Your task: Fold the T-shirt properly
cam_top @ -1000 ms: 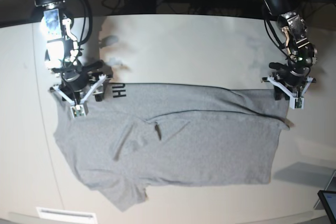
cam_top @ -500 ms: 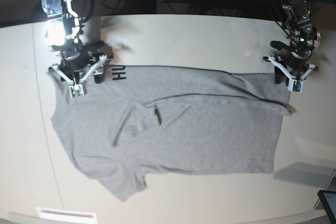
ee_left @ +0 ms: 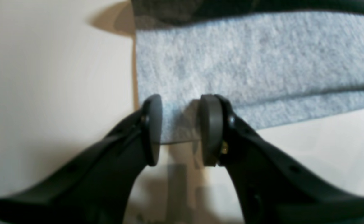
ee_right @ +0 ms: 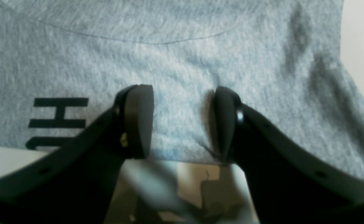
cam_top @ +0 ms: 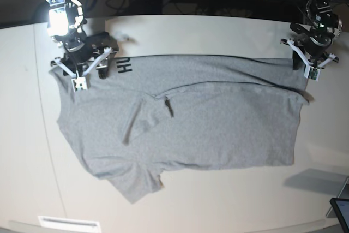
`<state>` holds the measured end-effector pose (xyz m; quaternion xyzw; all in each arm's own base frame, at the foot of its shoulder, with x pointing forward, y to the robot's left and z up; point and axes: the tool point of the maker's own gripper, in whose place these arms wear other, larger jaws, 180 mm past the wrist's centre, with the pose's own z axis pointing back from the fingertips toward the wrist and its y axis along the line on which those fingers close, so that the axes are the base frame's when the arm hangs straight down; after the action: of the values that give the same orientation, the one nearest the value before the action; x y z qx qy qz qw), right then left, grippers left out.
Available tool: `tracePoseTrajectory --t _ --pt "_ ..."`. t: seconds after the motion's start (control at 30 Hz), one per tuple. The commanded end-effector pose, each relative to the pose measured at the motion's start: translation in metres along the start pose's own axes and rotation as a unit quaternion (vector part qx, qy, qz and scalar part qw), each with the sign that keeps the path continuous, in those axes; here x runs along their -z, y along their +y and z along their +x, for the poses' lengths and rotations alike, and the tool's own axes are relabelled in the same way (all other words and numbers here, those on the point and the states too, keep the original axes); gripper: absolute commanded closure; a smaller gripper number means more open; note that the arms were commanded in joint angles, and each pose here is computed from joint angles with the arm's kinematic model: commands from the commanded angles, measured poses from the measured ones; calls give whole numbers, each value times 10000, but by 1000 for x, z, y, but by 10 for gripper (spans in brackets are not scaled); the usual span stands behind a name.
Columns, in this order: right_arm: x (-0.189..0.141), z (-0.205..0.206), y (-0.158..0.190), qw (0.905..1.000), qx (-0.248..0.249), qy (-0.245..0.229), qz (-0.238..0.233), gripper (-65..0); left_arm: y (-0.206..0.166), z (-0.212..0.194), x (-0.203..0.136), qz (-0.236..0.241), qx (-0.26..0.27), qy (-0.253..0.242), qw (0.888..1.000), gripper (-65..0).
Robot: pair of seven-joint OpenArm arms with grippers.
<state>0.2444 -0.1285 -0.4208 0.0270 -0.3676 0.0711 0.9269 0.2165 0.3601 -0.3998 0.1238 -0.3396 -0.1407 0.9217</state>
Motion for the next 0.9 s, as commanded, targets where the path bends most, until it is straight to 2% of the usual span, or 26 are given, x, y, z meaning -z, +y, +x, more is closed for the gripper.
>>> tracePoseTrajectory --t 0.0,0.2,0.4,0.53,0.67,0.87 --pt "-3 -29 -1 9980 -1 631 -9 -305 11 -26 -4 129 324 653 9973 -212" --pt "-4 -20 0 9987 -15 509 -6 -305 19 -15 -6 218 398 552 9974 -212" --pt "-18 18 5 10000 -78 -15 43 -305 40 13 -21 620 278 130 9976 -212" --pt "-20 27 6 9998 -96 -143 51 -305 48 21 -31 780 369 237 9960 -212" --pt "-20 30 6 9998 -100 -181 48 -305 55 40 -43 975 459 20 9942 -212" --pt "-19 38 5 9996 -116 -272 47 -305 57 42 -33 971 268 139 9948 -212"
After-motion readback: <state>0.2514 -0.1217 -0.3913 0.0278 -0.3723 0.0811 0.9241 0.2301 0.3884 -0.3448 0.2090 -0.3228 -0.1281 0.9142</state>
